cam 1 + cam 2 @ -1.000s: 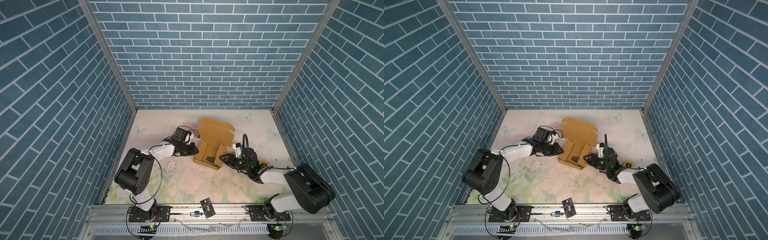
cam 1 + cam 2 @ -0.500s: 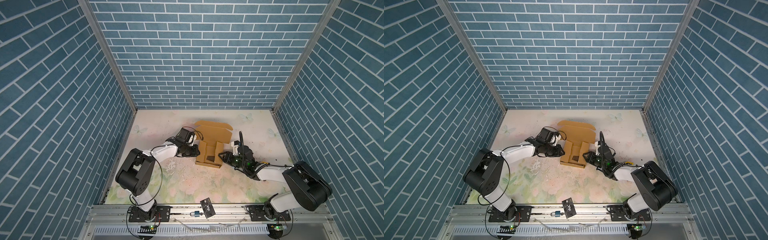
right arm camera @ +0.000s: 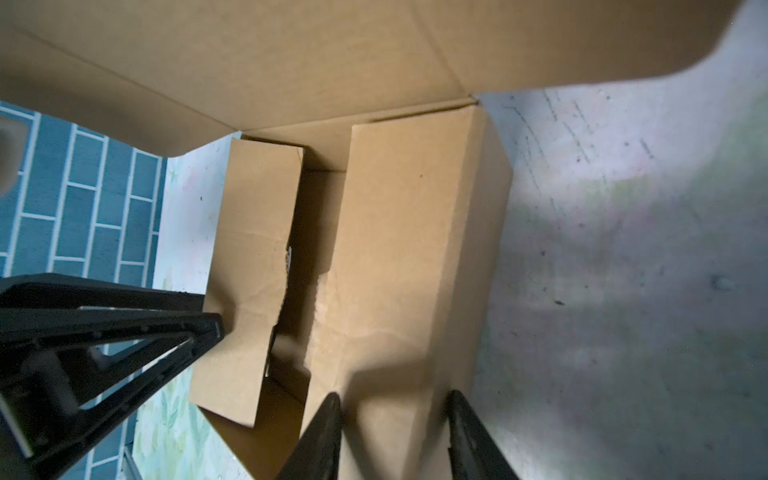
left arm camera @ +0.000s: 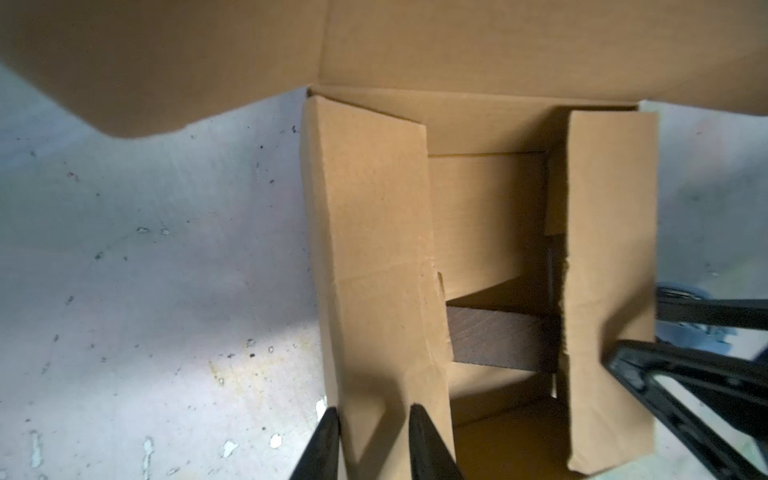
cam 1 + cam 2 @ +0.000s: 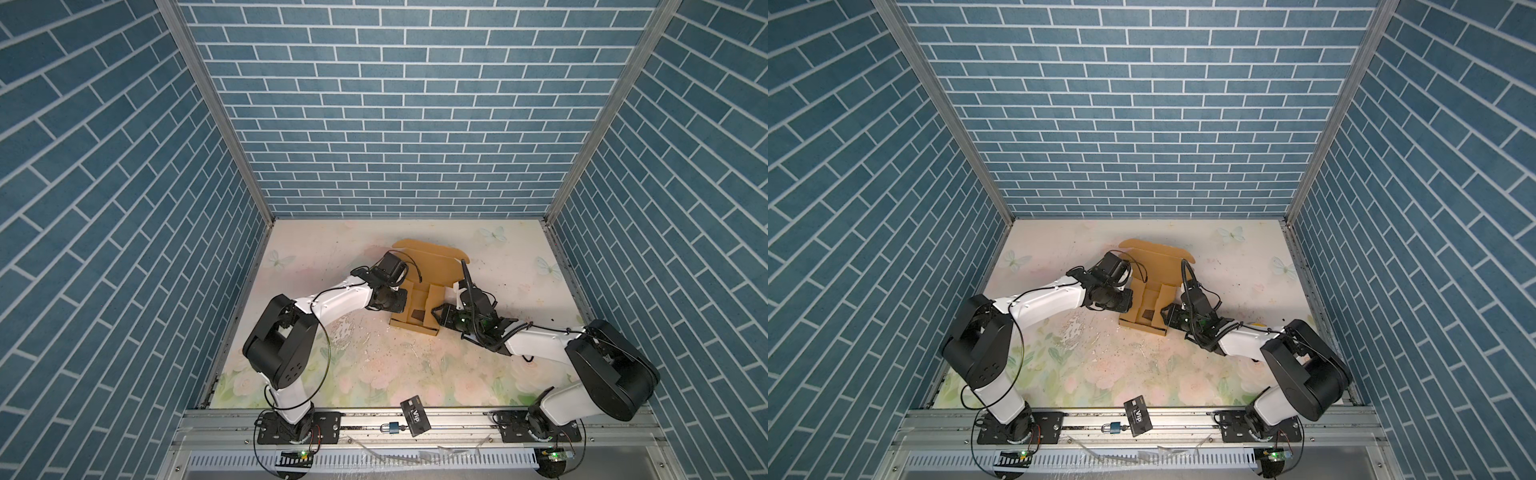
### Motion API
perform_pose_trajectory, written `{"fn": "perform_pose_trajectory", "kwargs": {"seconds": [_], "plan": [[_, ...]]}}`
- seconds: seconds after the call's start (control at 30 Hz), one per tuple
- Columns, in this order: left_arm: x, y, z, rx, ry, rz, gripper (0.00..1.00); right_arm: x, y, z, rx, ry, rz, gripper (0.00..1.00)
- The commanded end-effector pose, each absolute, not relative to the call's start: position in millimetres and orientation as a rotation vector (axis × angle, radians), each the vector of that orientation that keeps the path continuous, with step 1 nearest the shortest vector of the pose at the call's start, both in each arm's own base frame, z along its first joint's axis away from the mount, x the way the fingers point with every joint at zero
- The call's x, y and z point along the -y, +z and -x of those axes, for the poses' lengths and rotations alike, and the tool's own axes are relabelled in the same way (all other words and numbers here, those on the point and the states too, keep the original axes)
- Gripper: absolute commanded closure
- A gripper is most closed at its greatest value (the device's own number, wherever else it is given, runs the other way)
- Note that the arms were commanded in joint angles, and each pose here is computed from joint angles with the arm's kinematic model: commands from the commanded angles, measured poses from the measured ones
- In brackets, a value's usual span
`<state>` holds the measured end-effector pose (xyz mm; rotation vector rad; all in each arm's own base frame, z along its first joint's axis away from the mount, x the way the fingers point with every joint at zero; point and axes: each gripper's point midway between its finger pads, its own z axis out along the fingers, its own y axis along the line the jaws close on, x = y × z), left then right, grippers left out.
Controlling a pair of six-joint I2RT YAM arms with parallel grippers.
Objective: Fold the paper box
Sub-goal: 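Push the box's side walls inward with both grippers toward each other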
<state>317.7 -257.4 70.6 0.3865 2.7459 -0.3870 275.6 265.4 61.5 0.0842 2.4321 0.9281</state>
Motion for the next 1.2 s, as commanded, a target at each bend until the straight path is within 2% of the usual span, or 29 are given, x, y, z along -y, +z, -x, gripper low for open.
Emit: {"fn": "perform_pose_trajectory", "kwargs": {"seconds": [0.0, 0.3, 0.6, 0.67, 0.8, 0.97, 1.03, 1.17], "plan": [[251.2, 61.2, -310.0, -2.782, -0.269, -0.436, 0.69, -264.7, 57.2, -275.3, -2.462, 0.817, -0.049, 0.58], [249.2, 57.4, -308.3, -2.785, -0.229, -0.420, 0.70, -260.0, 41.7, -272.8, -2.585, 0.581, -0.011, 0.60], [248.9, 54.2, -309.6, -2.803, -0.188, -0.385, 0.79, -255.8, 25.8, -272.8, -2.661, 0.440, -0.012, 0.68], [246.9, 53.1, -310.2, -2.808, -0.149, -0.376, 0.82, -254.2, 23.2, -273.9, -2.671, 0.413, -0.018, 0.72], [247.5, 56.9, -311.5, -2.808, -0.136, -0.349, 0.86, -258.3, 26.0, -281.0, -2.651, 0.412, -0.013, 0.85], [250.9, 55.3, -310.5, -2.815, -0.163, -0.344, 0.86, -265.1, 17.6, -284.8, -2.683, 0.393, 0.023, 0.90], [254.5, 56.3, -309.1, -2.819, -0.196, -0.343, 0.86, -269.0, 17.2, -286.7, -2.686, 0.401, 0.041, 0.89], [259.4, 57.6, -309.7, -2.812, -0.219, -0.356, 0.85, -276.6, 27.2, -288.5, -2.664, 0.457, 0.077, 0.77]]}}
